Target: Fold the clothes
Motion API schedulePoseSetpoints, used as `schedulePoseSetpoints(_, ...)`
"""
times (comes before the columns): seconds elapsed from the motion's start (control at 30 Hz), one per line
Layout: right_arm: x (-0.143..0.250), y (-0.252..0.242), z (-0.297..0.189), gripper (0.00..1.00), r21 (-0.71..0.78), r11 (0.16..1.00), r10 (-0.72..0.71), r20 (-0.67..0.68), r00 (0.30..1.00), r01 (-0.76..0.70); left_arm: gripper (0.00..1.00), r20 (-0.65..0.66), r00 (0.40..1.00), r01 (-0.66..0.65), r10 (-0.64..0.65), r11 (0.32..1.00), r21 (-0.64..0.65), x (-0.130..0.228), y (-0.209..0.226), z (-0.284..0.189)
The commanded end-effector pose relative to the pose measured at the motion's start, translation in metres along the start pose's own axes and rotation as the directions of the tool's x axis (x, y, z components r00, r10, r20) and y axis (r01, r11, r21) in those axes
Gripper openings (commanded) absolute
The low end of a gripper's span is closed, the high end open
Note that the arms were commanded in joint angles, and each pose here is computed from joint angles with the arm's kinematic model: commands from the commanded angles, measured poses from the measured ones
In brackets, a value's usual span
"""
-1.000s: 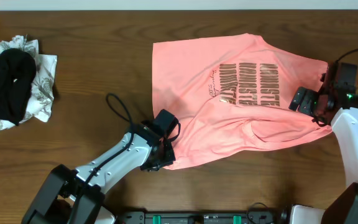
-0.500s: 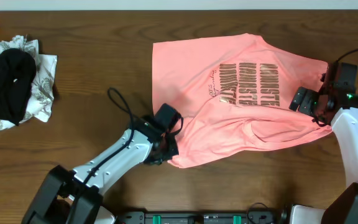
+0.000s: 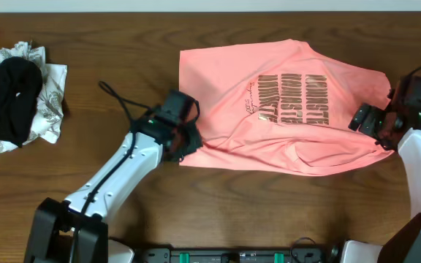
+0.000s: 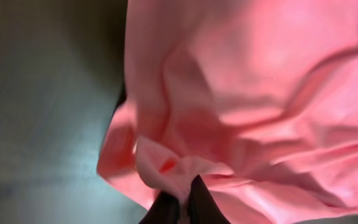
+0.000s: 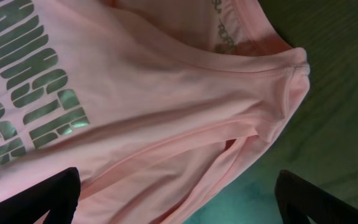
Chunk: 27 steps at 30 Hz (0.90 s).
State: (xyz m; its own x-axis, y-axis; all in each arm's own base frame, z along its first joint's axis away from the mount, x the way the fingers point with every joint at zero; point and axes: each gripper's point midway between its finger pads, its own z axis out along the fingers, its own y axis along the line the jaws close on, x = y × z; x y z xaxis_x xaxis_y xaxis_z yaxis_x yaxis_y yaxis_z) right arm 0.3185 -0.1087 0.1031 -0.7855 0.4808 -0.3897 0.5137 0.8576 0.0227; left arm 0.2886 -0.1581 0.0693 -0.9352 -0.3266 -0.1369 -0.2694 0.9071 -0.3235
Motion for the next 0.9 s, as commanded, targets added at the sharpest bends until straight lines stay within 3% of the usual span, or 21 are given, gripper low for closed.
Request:
schedulePoseSetpoints(0.0,0.003,-0.001,0.003,0.98,-0.007,1.0,0.021,-0.014,1.0,-0.021,0.06,0.062,0.998,-0.018,0.016,0.999,0.029,-0.02,-0.007,-0.005)
schedulePoseSetpoints(0.27,0.002,-0.001,0.003,0.98,-0.007,1.0,0.015,-0.013,1.0,-0.015,0.06,0.191,0.981,-0.052,0.026,0.99,0.128,-0.051,-0.033,-0.011)
schedulePoseSetpoints(0.6,0.002,0.0,0.003,0.98,-0.007,1.0,0.013,-0.01,1.0,-0.013,0.06,0.291,0.956,-0.032,0.018,0.999,0.043,-0.071,-0.02,-0.011)
schedulePoseSetpoints(0.87,0.002,0.0,0.003,0.98,-0.007,1.0,0.013,-0.01,1.0,-0.013,0.07,0.299,0.954,-0.032,0.018,0.999,0.043,-0.079,-0.022,0.009)
